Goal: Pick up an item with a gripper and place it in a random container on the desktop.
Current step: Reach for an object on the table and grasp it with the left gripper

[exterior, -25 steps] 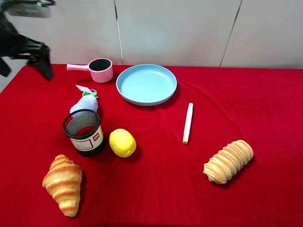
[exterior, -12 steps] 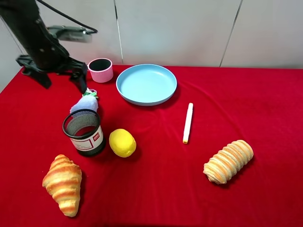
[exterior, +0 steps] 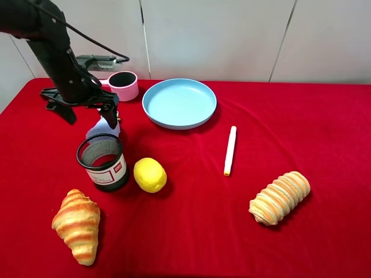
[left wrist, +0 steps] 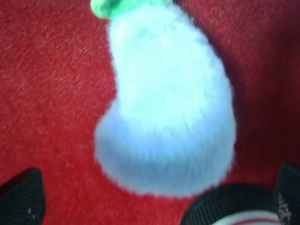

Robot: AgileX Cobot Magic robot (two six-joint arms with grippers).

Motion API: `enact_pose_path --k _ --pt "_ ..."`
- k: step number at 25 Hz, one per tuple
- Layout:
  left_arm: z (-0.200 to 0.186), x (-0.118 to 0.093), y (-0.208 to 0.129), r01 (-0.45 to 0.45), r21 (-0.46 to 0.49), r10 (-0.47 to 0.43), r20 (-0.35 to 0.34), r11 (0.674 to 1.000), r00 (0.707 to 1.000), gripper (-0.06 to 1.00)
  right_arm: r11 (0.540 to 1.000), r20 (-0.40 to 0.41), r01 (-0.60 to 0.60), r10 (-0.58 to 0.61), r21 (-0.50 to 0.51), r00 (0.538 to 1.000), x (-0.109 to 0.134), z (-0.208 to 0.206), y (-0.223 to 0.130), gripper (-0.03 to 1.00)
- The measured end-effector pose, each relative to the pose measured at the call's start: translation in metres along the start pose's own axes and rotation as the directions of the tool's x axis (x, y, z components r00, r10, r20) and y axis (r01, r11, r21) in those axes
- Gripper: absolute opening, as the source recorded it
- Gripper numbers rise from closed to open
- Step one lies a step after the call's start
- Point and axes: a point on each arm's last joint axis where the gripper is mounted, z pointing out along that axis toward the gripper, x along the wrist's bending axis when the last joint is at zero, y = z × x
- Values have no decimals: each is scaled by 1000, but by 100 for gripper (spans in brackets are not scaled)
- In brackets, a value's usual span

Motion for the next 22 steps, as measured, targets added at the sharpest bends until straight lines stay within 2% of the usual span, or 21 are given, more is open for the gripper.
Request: enact_pose_path --k 17,22 --pt "47 -6 11 23 5 -23 47 1000 999 97 1000 0 0 0 0 1000 0 0 0 69" --pt "48 -7 11 2 4 -2 59 1000 998 91 1000 0 0 0 0 1000 0 0 0 69"
